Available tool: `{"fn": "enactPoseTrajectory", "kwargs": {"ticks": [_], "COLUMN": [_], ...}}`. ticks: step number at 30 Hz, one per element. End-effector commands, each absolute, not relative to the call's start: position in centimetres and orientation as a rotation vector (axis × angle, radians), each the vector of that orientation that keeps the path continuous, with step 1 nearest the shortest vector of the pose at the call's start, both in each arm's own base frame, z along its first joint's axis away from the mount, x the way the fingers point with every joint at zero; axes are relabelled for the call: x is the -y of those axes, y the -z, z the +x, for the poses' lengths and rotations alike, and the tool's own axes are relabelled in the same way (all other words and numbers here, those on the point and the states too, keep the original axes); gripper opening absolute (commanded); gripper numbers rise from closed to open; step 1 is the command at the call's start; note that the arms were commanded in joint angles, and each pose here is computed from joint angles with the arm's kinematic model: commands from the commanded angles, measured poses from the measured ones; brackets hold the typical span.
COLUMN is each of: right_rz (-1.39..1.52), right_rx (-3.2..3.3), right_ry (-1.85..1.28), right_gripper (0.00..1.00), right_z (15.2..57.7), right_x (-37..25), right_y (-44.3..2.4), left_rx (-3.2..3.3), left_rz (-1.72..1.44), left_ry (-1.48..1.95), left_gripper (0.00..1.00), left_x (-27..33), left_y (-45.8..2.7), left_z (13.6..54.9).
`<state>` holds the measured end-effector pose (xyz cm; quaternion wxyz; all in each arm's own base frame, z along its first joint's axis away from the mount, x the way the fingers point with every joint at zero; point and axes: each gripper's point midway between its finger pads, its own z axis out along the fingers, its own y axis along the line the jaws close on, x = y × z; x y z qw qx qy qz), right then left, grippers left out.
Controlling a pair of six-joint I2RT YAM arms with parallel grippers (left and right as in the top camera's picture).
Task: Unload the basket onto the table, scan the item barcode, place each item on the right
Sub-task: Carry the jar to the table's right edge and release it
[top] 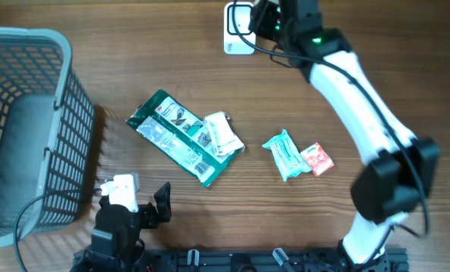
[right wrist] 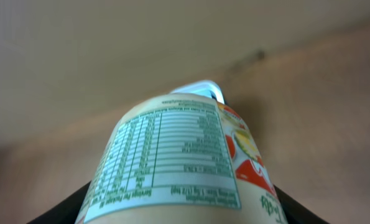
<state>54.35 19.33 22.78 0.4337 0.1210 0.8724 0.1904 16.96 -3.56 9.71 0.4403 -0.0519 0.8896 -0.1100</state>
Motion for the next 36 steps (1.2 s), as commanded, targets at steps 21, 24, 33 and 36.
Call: {"fn": "enactPoseTrajectory", "kwargs": {"ticks": [21,24,33,36], "right_rz": [0.513,0.848,1.574,1.74], "right_rx": [-2.04,-2.191,-2.271,-2.23], "right_ry": [-0.411,-0.199,0.146,0.172], "right_gripper": [0.6,0.61,0.61,0.61], "right_z": [60.3,55.6,37.7,34.1], "right_x": [-9.1,3.9,30.0,34.7], "right_y": [-21.7,-18.6,-11.4,-7.6], "left_rx": [-2.205,-2.205,-2.205,-2.205], "left_rz": [-0.131,-0.131,-0.131,-0.131], "left_ry": [0.285,0.285,0.285,0.285], "left_gripper": [1.0,1.0,1.0,1.0], "left_x": [3.7,3.7,3.7,3.7], "left_y": [-9.8,-9.8,-9.8,-9.8], "left_z": [17.0,17.0,17.0,17.0]}}
